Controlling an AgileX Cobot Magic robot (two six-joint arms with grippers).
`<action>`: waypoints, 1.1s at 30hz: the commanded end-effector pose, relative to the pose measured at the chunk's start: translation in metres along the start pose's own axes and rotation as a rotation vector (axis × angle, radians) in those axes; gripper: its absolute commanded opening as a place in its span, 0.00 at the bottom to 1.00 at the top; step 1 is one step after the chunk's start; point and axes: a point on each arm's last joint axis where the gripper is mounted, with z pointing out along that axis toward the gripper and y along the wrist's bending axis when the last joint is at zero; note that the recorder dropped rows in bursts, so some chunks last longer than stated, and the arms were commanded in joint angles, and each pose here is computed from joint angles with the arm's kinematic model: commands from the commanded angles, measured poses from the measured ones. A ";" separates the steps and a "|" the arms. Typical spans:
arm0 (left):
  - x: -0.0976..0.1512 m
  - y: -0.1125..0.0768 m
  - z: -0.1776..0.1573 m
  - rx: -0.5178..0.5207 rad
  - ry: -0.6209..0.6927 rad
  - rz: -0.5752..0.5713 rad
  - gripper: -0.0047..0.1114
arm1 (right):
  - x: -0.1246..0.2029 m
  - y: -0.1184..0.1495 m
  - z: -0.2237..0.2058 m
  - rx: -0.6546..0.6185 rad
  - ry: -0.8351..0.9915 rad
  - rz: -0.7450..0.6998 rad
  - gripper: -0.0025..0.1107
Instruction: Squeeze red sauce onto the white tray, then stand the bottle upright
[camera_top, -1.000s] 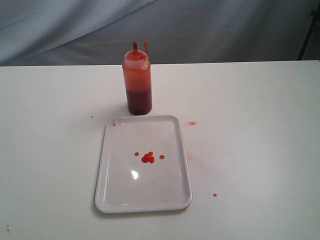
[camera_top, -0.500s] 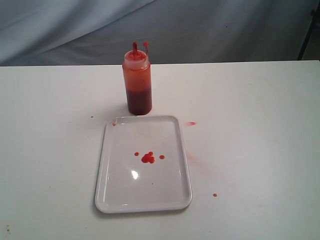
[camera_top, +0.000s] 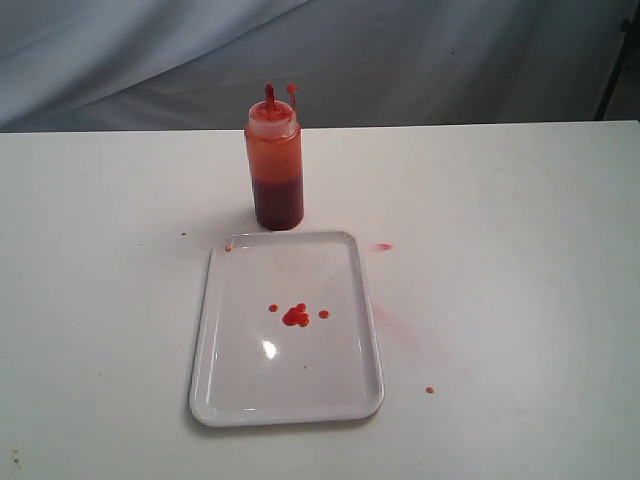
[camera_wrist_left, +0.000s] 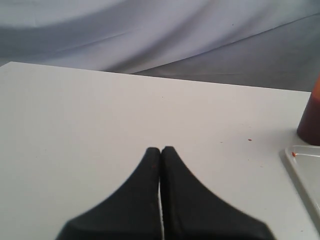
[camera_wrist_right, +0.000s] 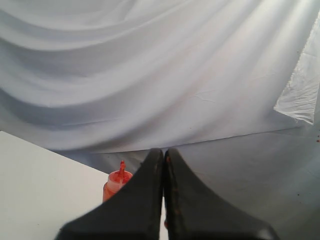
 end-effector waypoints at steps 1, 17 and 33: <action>0.001 0.000 0.000 -0.002 -0.007 -0.003 0.04 | 0.000 -0.001 0.000 0.006 -0.008 0.006 0.02; 0.001 0.000 0.000 -0.002 -0.007 -0.003 0.04 | 0.000 -0.001 0.000 0.006 -0.008 0.006 0.02; 0.001 0.000 0.000 -0.002 -0.007 -0.003 0.04 | -0.006 -0.031 -0.058 0.352 0.016 0.070 0.02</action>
